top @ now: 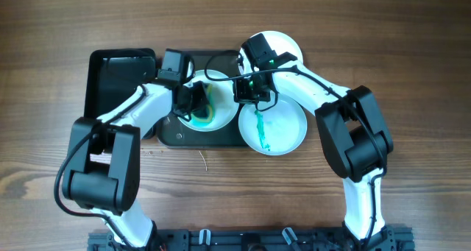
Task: Clean dirty plates on tray and stack at the side
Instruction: 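Hold the plate rim with right gripper, scrub plate with left sponge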
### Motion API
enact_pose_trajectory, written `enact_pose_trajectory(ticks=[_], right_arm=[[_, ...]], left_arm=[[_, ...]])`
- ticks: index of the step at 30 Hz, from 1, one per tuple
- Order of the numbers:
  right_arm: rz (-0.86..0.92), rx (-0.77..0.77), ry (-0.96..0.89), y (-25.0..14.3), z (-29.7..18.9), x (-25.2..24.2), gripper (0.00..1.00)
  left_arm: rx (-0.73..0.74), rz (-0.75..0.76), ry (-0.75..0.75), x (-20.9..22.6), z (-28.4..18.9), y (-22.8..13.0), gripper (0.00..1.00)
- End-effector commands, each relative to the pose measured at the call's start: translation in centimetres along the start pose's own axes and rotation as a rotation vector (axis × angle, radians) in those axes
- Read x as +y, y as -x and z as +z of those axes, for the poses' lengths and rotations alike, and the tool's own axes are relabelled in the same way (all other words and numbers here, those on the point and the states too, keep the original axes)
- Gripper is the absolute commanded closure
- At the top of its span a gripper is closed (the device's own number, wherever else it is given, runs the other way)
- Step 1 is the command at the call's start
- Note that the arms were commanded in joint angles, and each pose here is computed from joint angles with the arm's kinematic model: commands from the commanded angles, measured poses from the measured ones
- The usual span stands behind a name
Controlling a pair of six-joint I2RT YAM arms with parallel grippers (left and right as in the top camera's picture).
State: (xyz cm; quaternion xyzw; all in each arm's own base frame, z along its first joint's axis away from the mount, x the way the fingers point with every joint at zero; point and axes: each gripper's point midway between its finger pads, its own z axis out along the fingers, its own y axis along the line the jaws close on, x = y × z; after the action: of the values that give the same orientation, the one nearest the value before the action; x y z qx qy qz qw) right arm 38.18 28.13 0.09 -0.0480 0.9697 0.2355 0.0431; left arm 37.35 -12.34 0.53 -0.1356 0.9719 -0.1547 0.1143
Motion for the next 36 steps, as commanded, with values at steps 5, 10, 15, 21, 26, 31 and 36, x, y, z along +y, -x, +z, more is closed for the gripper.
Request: enact_pose_trajectory(ticks=[5, 10, 15, 21, 26, 31, 36], right_arm=[[0.004, 0.069, -0.029, -2.2, 1.9, -1.2, 0.96], [0.004, 0.07, -0.029, -2.2, 1.9, -1.3, 0.96], [0.003, 0.071, -0.029, -2.2, 1.9, -1.3, 0.96], [0.006, 0.076, -0.032, -2.3, 1.9, -1.3, 0.96], [0.006, 0.076, -0.032, -2.3, 1.9, -1.3, 0.96], [0.006, 0.075, -0.033, -2.3, 1.9, -1.3, 0.96], [0.005, 0.073, -0.032, -2.3, 1.9, -1.3, 0.96]], left_arm=[[-0.115, -0.16, 0.46, 8.3, -1.1, 0.8, 0.96], [0.11, -0.113, 0.225, 4.4, 0.2, -2.8, 0.96], [0.274, 0.058, -0.303, -4.6, -0.6, -4.8, 0.96], [0.159, 0.03, -0.209, -3.4, 0.3, -2.4, 0.96], [-0.036, -0.052, 0.109, 1.9, 0.8, 1.0, 0.96], [-0.169, -0.148, 0.367, 6.5, -0.5, 2.5, 0.96], [-0.15, -0.188, 0.496, 8.9, -1.5, 1.2, 0.96]])
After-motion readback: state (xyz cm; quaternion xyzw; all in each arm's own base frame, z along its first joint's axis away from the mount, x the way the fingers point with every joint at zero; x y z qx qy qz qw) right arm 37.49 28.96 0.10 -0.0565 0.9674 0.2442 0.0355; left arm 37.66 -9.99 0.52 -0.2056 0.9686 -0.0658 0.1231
